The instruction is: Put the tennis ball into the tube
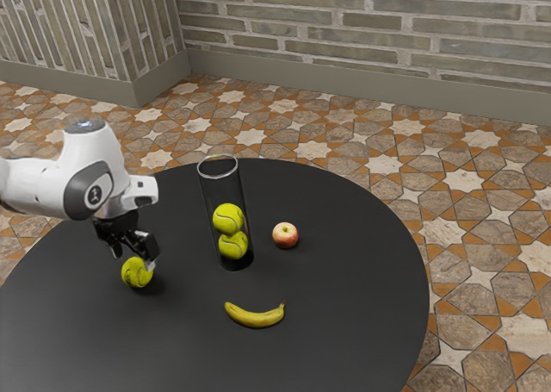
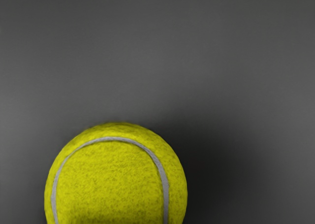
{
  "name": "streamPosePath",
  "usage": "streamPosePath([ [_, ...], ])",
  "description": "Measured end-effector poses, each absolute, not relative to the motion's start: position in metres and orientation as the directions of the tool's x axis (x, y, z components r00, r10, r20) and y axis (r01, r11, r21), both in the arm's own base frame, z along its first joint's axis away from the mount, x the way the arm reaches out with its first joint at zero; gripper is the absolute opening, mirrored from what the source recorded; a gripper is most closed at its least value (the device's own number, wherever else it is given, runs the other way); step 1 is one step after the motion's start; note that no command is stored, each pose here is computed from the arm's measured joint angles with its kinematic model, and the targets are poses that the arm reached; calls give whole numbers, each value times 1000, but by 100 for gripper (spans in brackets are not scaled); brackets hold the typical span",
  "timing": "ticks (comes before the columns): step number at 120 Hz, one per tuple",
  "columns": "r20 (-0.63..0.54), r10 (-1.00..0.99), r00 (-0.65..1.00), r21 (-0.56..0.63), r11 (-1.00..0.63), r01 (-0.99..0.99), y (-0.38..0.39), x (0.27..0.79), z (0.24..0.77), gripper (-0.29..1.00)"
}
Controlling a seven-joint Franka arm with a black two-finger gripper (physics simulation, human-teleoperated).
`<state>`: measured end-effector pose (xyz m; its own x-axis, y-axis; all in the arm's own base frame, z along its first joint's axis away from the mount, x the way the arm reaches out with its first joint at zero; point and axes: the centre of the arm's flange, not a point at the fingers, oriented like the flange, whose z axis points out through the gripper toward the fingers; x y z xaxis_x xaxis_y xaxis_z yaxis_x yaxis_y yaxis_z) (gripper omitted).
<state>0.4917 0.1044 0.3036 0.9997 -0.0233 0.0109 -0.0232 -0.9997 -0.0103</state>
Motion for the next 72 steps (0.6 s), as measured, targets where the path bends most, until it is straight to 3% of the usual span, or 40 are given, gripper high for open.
streamPosePath([
  [72, -16, -44, 999, 20, -999, -43, 119, 503, 268, 70],
])
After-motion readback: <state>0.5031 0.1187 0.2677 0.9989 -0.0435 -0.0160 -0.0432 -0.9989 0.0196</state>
